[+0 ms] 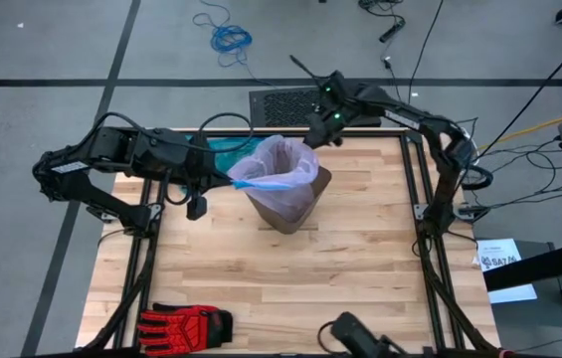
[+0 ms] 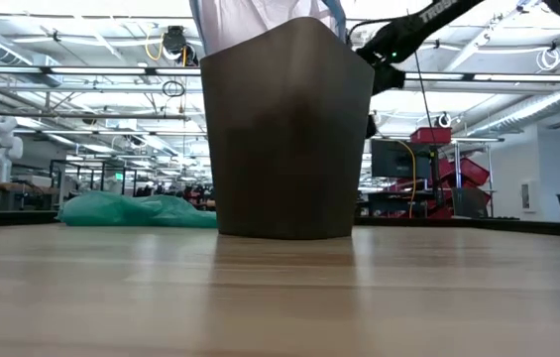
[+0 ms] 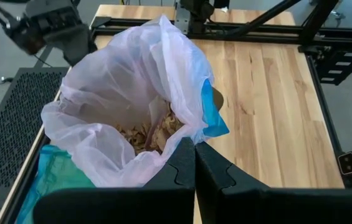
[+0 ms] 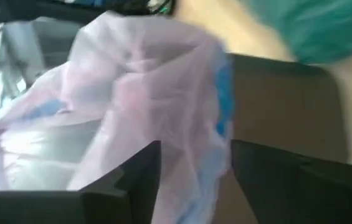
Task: Place trash/remove bag and relplace
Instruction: Remove the pink trash bag from the black trash bin
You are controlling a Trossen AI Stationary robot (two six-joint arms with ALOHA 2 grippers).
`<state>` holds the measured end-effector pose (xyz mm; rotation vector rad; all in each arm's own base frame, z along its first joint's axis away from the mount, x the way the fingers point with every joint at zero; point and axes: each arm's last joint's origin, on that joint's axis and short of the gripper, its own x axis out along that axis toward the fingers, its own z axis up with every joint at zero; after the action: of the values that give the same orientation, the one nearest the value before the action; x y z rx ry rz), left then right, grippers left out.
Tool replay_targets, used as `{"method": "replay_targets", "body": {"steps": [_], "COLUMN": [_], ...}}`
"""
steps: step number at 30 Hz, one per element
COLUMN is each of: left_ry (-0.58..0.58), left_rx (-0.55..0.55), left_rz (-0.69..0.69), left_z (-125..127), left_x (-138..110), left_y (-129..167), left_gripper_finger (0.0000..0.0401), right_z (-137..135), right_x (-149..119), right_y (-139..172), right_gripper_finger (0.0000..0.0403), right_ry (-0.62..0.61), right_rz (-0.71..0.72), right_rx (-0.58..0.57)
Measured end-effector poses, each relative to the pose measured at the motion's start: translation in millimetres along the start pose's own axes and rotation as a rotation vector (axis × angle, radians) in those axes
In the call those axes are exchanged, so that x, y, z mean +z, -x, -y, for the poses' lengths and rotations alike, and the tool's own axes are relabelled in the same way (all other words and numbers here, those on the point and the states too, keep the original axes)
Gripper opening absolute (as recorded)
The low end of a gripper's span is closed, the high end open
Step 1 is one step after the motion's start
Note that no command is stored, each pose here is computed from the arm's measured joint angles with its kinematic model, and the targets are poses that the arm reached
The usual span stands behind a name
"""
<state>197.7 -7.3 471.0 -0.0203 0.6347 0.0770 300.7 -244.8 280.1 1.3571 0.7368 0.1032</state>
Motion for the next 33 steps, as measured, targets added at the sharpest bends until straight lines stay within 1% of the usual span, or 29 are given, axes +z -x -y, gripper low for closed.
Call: {"method": "replay_targets", "body": {"steps": [2, 4, 8, 9, 12, 16, 21, 23, 26, 29, 31, 33], "left_ry": [0.006, 0.021, 0.026, 0.026, 0.026, 0.025, 0.024, 0.025, 0.029, 0.075, 0.12, 0.161], "left_rx": [0.0, 0.0, 0.0, 0.0, 0.0, 0.001, 0.002, 0.008, 0.023, 0.055, 0.074, 0.093], "left_rz": [0.0, 0.0, 0.0, 0.0, -0.001, -0.004, -0.01, -0.01, -0.009, -0.006, -0.006, -0.018], "left_z": [0, 0, 0, 0, 0, 0, 0, -1, -1, -5, -9, -13], "left_x": [0, 0, 0, 0, 0, 0, -1, -1, -1, -1, -1, -2], "left_y": [0, 0, 0, 0, 0, 0, 0, 0, 0, 0, 0, -1], "left_gripper_finger": [0.0, 0.0, 0.0, 0.0, 0.0, 0.0, 0.0, 0.0, 0.0, 0.0, 0.0, 0.0], "right_z": [-6, -14, -31, -36, -55, -81, -114, -128, -154, -182, -197, -207], "right_x": [2, 2, -1, -2, -8, -19, -42, -54, -73, -92, -104, -114], "right_y": [-11, -19, -29, -29, -24, -8, 18, 27, 35, 37, 37, 33], "right_gripper_finger": [0.0161, 0.0127, 0.0026, 0.0014, 0.0006, 0.0001, 0.0001, 0.0, 0.0, 0.0, 0.0, 0.0], "right_ry": [0.036, 0.078, 0.134, 0.161, 0.248, 0.36, 0.495, 0.579, 0.753, 0.928, 1.03, 1.129], "right_rz": [-0.021, -0.022, 0.0, 0.022, 0.084, 0.191, 0.321, 0.375, 0.43, 0.476, 0.485, 0.477], "right_rx": [0.044, 0.067, 0.087, 0.081, 0.087, 0.085, 0.079, 0.057, 0.035, -0.042, -0.14, -0.264]}}
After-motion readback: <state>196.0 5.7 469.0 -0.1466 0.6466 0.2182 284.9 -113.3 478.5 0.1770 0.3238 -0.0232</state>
